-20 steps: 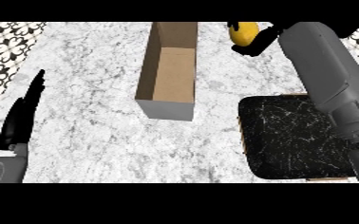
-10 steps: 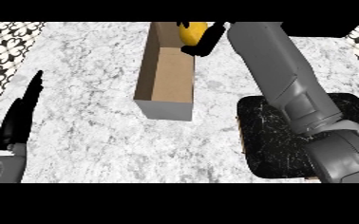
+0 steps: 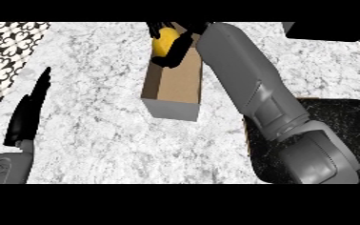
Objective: Pick the lemon from the tray and place it in the cardboard box
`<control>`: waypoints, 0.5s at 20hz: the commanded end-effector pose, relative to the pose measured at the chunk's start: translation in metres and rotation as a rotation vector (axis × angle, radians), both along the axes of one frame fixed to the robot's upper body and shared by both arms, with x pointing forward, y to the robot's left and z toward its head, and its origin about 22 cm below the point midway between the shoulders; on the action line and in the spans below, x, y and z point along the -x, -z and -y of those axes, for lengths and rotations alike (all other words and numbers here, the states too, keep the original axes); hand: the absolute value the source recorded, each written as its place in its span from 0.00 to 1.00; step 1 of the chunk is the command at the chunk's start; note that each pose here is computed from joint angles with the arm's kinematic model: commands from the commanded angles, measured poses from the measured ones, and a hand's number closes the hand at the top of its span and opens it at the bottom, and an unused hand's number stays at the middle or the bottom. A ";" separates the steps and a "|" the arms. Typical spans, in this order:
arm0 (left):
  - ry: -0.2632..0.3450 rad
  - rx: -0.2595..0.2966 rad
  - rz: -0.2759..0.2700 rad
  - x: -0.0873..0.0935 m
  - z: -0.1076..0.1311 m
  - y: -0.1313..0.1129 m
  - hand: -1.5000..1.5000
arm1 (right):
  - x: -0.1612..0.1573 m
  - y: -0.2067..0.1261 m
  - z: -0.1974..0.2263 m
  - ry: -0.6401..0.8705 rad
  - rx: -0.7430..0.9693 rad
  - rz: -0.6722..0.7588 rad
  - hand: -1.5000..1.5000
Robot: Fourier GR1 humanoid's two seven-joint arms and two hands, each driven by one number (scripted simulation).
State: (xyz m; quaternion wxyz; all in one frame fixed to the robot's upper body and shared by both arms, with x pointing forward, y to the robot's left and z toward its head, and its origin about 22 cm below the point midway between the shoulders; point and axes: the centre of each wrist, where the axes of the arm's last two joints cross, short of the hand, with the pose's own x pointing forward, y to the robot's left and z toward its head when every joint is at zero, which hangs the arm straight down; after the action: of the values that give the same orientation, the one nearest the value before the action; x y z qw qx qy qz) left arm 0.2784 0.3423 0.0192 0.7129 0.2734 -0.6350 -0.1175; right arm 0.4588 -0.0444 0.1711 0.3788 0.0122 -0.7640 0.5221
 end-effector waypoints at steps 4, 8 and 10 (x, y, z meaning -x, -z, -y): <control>0.050 -0.003 -0.012 -0.011 0.021 0.001 0.50 | 0.004 0.031 0.003 0.150 0.046 -0.004 1.00; 0.064 0.001 0.017 -0.021 0.023 0.001 0.50 | 0.004 0.044 0.009 0.174 0.081 -0.171 0.00; 0.070 -0.010 0.029 -0.027 0.022 -0.018 0.50 | 0.004 0.046 0.010 0.176 0.100 -0.187 0.00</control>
State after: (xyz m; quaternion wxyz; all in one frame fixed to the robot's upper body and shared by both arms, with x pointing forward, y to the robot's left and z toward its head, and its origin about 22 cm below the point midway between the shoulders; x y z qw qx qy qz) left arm 0.2950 0.3252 0.0256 0.7056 0.2557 -0.6466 -0.1368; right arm 0.4557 -0.0497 0.1370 0.4632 -0.0281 -0.7170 0.5202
